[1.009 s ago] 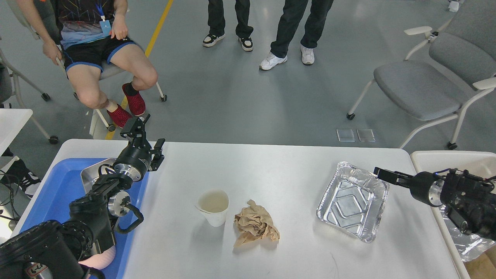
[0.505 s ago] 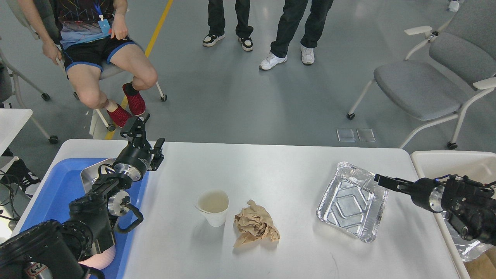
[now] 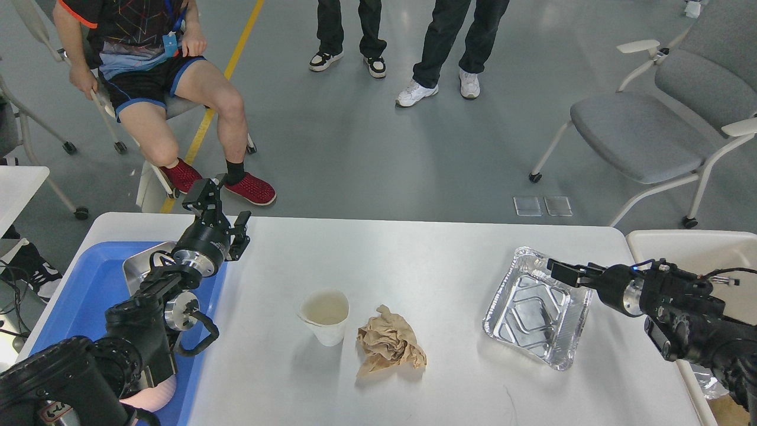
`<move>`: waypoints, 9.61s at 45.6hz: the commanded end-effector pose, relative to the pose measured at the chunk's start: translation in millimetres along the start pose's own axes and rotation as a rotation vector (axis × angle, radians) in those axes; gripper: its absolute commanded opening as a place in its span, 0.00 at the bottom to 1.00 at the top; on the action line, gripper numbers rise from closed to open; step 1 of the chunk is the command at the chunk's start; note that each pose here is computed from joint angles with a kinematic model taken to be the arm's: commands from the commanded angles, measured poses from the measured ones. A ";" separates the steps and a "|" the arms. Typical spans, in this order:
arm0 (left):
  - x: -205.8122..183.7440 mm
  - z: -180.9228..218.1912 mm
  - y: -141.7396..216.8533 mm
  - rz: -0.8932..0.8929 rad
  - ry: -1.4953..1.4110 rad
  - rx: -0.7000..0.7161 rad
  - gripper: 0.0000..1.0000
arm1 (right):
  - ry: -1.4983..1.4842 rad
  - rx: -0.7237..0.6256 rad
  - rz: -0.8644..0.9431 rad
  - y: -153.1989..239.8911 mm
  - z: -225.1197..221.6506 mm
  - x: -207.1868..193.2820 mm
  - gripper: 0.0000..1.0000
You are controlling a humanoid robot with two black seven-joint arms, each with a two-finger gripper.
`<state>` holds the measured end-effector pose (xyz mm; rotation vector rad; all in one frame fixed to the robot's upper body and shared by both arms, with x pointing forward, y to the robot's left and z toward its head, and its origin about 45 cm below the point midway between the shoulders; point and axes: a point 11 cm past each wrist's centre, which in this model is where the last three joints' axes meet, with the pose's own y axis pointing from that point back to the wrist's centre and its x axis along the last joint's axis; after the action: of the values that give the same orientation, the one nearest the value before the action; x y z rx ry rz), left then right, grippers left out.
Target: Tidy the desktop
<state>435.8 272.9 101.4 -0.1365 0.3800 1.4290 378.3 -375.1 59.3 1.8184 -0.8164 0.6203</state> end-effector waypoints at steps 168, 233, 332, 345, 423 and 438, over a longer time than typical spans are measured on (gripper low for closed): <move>0.5 0.5 -0.5 0.013 -0.002 -0.003 0.97 | 0.122 -0.102 -0.055 26.4 42.7 -48.0 0.39; -3.2 0.0 -1.8 0.007 0.000 -0.003 0.97 | 0.072 -0.122 -0.059 30.1 49.1 -47.6 0.00; -4.9 5.5 -7.4 0.037 -0.035 -0.004 0.97 | -0.057 0.184 -0.114 12.9 -52.7 74.7 0.00; -4.3 7.0 -8.2 0.041 -0.044 -0.004 0.97 | -0.060 0.207 -0.139 -5.5 -71.3 53.2 0.00; -20.4 8.9 -15.8 0.026 -0.055 -0.009 0.97 | -0.067 0.310 -0.138 -25.5 -123.8 40.1 0.00; -39.2 9.7 -21.6 -0.109 -0.231 0.046 0.97 | -0.069 0.308 -0.141 -26.1 -123.5 37.5 0.00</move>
<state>452.1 246.6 116.2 -0.0554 0.2969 1.4058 416.6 -264.1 116.7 2.1654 -0.6583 0.6201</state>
